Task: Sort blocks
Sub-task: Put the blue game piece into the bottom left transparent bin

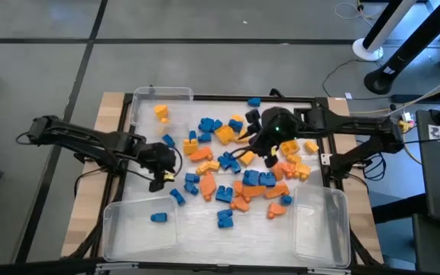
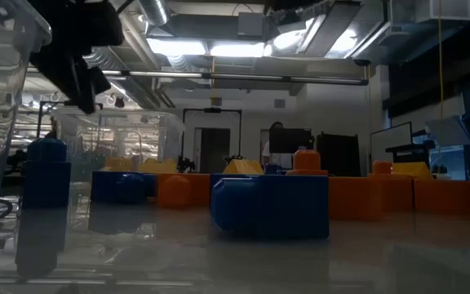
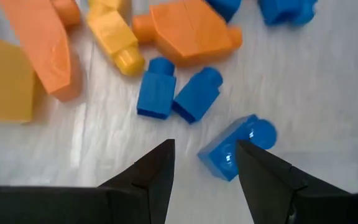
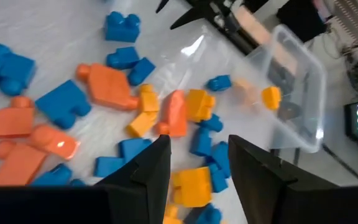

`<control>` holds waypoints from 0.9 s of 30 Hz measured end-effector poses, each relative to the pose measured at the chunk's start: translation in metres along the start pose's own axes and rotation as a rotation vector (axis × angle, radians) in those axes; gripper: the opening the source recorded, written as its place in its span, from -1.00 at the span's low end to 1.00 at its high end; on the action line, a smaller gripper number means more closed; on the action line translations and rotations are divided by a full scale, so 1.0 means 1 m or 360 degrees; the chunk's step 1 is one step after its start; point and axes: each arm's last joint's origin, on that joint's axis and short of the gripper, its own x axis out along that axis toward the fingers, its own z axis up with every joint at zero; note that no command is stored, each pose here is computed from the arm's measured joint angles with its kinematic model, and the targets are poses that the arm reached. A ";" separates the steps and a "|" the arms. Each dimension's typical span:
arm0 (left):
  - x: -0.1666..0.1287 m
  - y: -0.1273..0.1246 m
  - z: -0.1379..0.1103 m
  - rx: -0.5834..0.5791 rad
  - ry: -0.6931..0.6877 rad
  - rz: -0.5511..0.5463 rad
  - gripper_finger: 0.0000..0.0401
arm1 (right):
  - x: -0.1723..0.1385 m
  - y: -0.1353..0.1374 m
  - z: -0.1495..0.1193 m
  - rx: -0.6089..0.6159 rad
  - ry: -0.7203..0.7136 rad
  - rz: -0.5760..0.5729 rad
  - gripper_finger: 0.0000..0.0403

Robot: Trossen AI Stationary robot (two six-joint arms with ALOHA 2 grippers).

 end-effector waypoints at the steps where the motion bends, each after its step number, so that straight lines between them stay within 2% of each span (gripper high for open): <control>1: 0.004 -0.001 0.001 0.0026 0.0019 -0.0001 -0.21 | 0.001 0.003 -0.001 0.0006 0.0007 0.0016 -0.20; 8: 0.027 -0.011 0.005 0.0121 0.0089 -0.0165 -0.21 | 0.010 0.028 -0.009 0.0060 0.0048 0.0117 -0.20; 19: 0.039 -0.022 0.001 0.0175 0.0197 -0.0205 -0.21 | 0.023 0.062 -0.012 0.0050 0.0131 0.0134 -0.20; 27: 0.041 -0.023 0.000 0.0182 0.0214 -0.0193 -0.21 | 0.024 0.071 -0.006 0.0011 0.0097 0.0133 -0.20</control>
